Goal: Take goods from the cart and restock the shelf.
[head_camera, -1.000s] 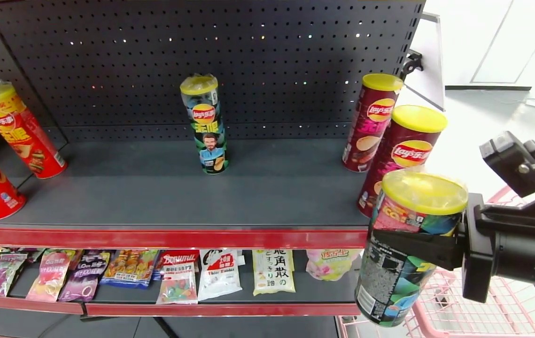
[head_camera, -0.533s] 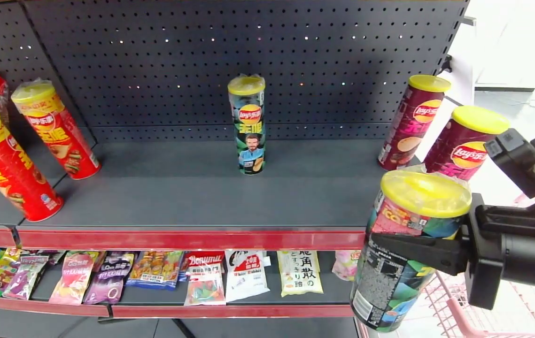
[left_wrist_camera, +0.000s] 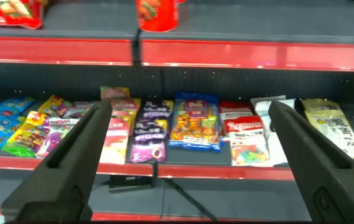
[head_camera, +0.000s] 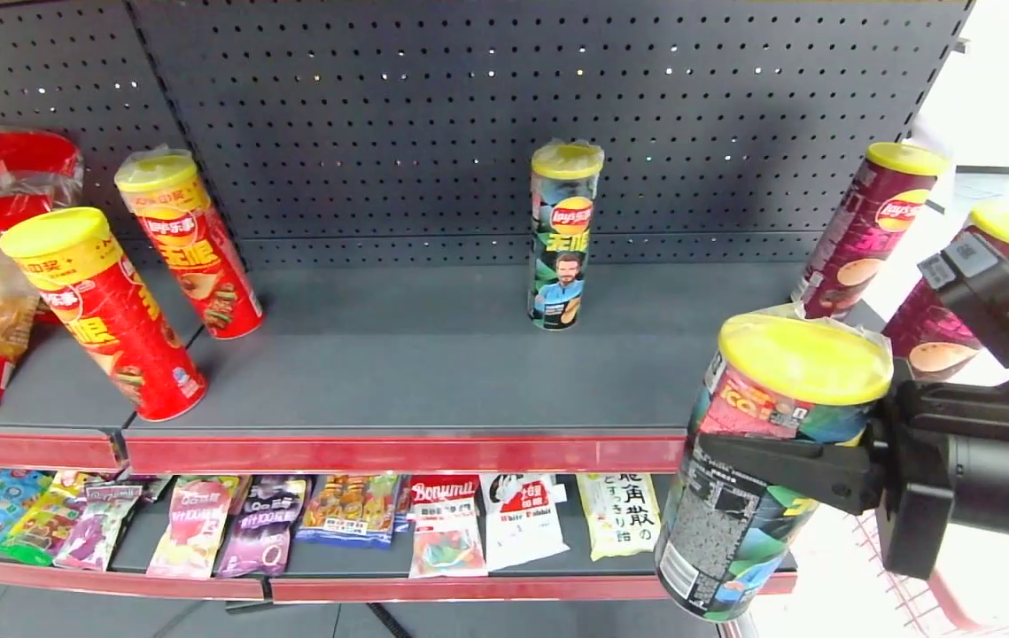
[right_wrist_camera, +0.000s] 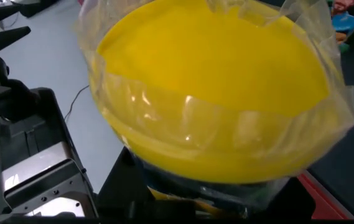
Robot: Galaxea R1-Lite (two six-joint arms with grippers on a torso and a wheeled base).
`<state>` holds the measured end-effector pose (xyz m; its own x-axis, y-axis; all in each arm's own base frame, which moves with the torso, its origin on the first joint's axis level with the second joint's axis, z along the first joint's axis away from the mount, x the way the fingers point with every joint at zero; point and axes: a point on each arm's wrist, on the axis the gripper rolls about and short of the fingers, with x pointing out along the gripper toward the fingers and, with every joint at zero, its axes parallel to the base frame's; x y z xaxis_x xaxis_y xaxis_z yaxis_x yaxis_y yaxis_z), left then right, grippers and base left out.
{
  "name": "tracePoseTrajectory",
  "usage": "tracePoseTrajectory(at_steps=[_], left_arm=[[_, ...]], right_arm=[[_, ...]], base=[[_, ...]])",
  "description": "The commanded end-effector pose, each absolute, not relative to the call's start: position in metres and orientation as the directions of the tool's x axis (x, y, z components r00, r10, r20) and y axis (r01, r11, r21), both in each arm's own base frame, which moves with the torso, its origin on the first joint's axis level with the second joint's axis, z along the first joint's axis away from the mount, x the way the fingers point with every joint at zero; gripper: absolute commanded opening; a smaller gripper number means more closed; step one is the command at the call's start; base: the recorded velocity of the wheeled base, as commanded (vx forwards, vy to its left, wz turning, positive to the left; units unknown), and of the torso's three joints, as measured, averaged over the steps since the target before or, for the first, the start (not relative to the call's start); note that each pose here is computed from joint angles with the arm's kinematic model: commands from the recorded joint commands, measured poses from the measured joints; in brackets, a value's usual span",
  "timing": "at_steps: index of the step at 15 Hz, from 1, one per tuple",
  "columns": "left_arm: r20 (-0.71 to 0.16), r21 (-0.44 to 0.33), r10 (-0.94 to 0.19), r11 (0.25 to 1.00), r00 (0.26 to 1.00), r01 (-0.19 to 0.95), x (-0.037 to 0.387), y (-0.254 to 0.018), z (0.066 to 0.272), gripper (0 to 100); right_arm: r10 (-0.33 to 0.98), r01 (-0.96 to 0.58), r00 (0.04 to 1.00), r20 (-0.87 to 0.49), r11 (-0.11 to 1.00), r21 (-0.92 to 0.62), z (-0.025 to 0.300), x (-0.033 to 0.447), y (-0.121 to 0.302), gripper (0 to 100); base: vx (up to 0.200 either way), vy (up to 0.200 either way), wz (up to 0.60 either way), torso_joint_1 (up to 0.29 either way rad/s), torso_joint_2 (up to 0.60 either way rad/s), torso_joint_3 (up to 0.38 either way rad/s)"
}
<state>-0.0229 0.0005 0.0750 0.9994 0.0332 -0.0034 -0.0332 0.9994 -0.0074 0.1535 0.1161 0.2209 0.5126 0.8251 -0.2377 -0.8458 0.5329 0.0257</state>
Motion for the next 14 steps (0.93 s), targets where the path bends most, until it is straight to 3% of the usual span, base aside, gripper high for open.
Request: tracePoseTrajectory(at_steps=[1,6,14], left_arm=[[-0.005,-0.008,0.034,0.999,0.999,-0.034,-0.0228,0.0005,0.0750,100],[-0.005,-0.008,0.034,0.999,0.999,-0.034,-0.0228,0.0005,0.0750,100],[-0.005,-0.008,0.034,0.999,0.999,-0.034,-0.0228,0.0005,0.0750,100]], right_arm=[[0.825,-0.846,0.511,-0.240,0.532,0.026,0.2204,0.1535,0.1163,0],[0.825,-0.846,0.510,-0.244,0.532,0.028,0.2193,0.1536,0.1164,0],[0.824,-0.846,0.509,-0.248,0.532,0.031,0.2184,0.1545,0.1170,0]], base=[[0.000,0.200,0.00,0.007,0.01,0.002],[0.000,0.040,0.00,0.001,0.00,0.001],[0.200,0.000,0.00,0.002,0.00,0.005]])
